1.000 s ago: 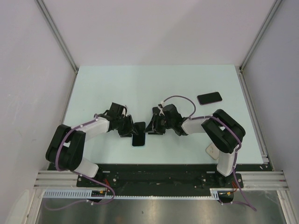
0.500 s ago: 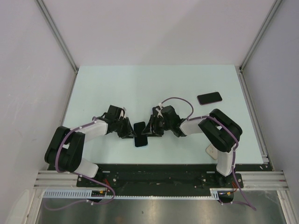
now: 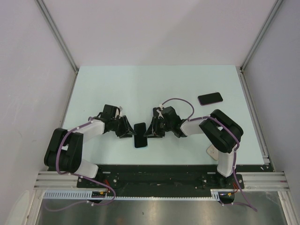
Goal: Put the phone into the phone case
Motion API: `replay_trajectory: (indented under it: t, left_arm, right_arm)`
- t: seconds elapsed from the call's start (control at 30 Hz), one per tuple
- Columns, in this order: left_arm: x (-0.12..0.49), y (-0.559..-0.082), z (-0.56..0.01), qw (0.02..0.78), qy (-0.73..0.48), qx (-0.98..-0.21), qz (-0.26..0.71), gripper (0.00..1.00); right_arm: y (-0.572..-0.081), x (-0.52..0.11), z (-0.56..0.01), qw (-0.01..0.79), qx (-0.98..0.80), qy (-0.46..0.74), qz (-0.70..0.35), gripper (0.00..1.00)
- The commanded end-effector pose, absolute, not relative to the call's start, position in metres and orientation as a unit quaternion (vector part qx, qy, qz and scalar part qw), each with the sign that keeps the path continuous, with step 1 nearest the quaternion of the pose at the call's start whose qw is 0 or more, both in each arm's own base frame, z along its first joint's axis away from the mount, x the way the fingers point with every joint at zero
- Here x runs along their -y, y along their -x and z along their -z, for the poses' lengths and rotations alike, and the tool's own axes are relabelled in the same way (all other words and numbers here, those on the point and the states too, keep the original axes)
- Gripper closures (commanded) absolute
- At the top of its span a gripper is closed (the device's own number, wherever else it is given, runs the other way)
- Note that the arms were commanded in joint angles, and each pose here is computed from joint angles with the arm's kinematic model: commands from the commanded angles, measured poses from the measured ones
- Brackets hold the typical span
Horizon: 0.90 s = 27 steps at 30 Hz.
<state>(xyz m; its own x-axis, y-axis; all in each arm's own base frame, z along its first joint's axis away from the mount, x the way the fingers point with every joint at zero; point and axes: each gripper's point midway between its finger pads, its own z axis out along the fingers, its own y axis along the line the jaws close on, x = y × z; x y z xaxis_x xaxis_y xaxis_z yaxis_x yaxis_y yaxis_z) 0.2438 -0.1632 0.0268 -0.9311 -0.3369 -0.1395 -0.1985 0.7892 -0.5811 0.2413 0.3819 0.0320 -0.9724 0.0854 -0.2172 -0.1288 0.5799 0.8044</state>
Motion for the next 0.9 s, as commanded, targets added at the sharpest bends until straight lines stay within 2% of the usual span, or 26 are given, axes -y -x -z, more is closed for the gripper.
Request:
replay_trajectory:
  t: [0.0,0.17,0.33,0.57,0.87]
  left_arm:
    - [0.180,-0.252,-0.048,0.139,0.111,-0.920,0.349,0.62]
    - [0.183,-0.246,-0.045,0.127,0.106,-0.917,0.362,0.64]
    - [0.183,-0.242,-0.037,0.112,0.114,-0.920,0.357,0.64]
    - [0.178,-0.238,-0.027,0.109,0.116,-0.925,0.344,0.64]
    - [0.180,-0.237,-0.045,0.119,0.108,-0.921,0.356,0.51]
  right_arm:
    - [-0.253,-0.382,-0.053,0.151,-0.875,0.024,-0.458,0.61]
    - [-0.250,-0.385,-0.057,0.146,-0.870,0.035,-0.469,0.62]
    - [-0.251,-0.384,-0.060,0.150,-0.869,0.032,-0.470,0.71]
    - [-0.247,-0.387,-0.058,0.146,-0.870,0.031,-0.470,0.74]
    - [-0.247,-0.387,-0.054,0.147,-0.873,0.029,-0.464,0.81]
